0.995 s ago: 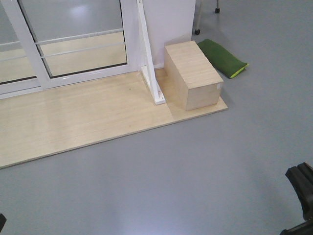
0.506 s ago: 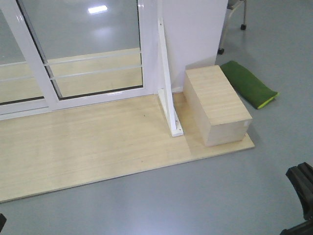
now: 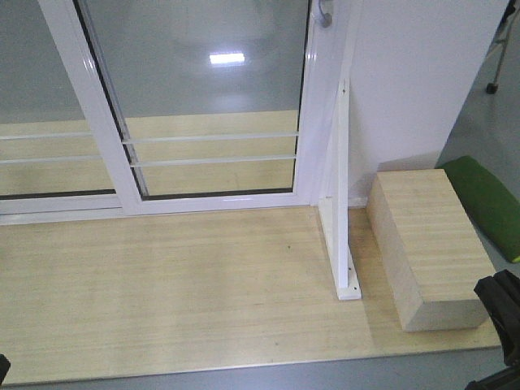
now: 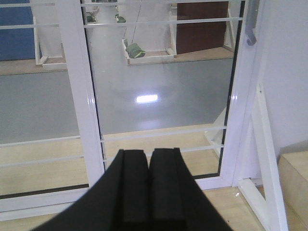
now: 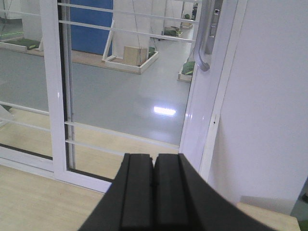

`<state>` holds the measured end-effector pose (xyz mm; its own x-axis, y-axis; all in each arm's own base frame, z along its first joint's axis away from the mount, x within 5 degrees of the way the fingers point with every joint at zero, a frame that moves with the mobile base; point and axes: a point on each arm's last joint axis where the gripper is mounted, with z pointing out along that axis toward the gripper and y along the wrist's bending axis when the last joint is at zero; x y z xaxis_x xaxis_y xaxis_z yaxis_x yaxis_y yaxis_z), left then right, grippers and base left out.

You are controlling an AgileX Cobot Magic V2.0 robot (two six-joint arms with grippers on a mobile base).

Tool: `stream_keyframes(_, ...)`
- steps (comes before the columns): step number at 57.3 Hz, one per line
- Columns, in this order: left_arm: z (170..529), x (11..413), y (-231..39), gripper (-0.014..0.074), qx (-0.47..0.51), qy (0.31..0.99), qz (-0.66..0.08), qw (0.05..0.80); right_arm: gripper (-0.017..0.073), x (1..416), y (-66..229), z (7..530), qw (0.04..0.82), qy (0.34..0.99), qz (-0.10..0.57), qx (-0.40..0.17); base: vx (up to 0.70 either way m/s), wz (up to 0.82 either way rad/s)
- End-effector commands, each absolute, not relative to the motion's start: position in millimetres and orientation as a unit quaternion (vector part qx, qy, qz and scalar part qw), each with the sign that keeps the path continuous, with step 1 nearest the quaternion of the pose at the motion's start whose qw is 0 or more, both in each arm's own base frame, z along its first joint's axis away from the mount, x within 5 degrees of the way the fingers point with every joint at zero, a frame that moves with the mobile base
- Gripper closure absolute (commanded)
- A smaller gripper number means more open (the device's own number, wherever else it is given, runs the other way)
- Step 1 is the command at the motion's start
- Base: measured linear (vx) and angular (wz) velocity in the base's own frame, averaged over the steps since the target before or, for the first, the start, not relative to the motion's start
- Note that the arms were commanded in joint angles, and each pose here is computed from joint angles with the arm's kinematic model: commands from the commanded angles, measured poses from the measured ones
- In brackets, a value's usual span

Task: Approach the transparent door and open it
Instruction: 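Drive toward the white-framed glass sliding door beside the wooden box, then stop the base in front of the door with its grey handle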

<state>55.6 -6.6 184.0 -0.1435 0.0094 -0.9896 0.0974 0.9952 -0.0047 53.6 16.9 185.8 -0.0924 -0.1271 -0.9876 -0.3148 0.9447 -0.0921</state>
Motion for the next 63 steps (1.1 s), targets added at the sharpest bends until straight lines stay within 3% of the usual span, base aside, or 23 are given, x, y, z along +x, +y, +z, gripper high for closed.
stream_keyframes(1,189.6,55.7,-5.9,0.06,0.026,0.726,-0.038,0.686,0.0561,53.3,16.9,193.4,0.693,0.701,0.069,-0.15,0.45,0.2)
stream_keyframes(63,189.6,55.7,-5.9,0.06,0.026,0.726,-0.038,0.686,0.0561,53.3,16.9,193.4,0.693,0.701,0.069,-0.15,0.31,0.04)
